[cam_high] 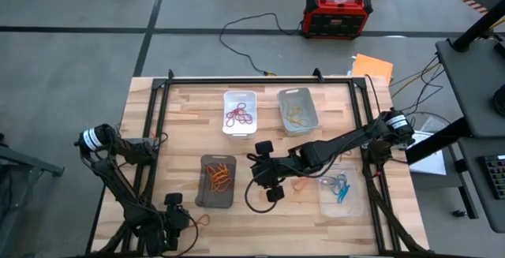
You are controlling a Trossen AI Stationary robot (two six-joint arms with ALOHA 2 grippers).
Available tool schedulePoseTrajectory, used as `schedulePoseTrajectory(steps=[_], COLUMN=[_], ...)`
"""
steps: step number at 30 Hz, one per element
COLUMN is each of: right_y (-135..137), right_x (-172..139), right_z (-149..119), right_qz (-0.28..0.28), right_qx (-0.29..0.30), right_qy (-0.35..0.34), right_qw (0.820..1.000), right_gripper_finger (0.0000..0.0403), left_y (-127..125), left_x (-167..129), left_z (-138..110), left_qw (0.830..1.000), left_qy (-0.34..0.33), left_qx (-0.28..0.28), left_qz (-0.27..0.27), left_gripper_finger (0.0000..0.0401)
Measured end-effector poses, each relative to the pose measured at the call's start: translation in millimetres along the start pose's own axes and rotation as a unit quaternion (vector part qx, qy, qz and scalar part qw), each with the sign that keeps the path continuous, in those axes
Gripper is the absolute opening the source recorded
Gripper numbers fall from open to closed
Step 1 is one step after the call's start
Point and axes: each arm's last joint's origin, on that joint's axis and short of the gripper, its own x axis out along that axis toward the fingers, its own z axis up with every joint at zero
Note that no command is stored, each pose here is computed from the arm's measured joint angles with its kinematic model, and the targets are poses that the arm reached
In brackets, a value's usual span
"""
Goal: Sort rubber bands into baskets
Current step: Put the red rubber band into the white bin
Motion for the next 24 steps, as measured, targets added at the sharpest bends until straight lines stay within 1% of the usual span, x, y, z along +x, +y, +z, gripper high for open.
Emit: schedulePoseTrajectory(steps=[3, 7, 8, 10, 13, 16, 18, 22, 24], right_y=[0, 0, 0, 0, 0, 0, 0, 0, 0], right_x=[0, 0, 0, 0, 0, 0, 0, 0, 0], right_z=[0, 0, 0, 0, 0, 0, 0, 1, 1], right_qz=[0.0, 0.0, 0.0, 0.0, 0.0, 0.0, 0.0, -0.001, -0.001], right_qx=[0.0, 0.0, 0.0, 0.0, 0.0, -0.004, -0.006, -0.005, -0.005], right_qy=[0.0, 0.0, 0.0, 0.0, 0.0, 0.0, -0.001, -0.005, -0.007], right_qw=[1.0, 1.0, 1.0, 1.0, 1.0, 1.0, 1.0, 1.0, 1.0], right_gripper_finger=[0.0171, 0.0171, 0.0171, 0.0171, 0.0171, 0.0171, 0.0171, 0.0171, 0.0171], left_y=[-2, -2, -2, -2, -4, -8, -8, -13, -12], left_x=[1, 1, 1, 1, -2, -11, -17, -29, -30], left_z=[0, -1, -1, -1, 0, 3, 3, 7, 6], left_qw=[1.0, 1.0, 1.0, 1.0, 1.0, 1.0, 1.0, 0.999, 0.999], left_qy=[0.005, 0.014, 0.015, 0.015, 0.011, -0.01, -0.016, -0.033, -0.036], left_qx=[0.016, 0.008, 0.0, -0.01, -0.008, 0.005, 0.011, -0.002, 0.0], left_qz=[-0.001, -0.003, -0.003, -0.002, 0.002, 0.004, 0.016, 0.012, 0.017], left_gripper_finger=[0.0126, 0.0028, 0.0015, 0.001, 0.0002, 0.0001, 0.0, 0.0, 0.0])
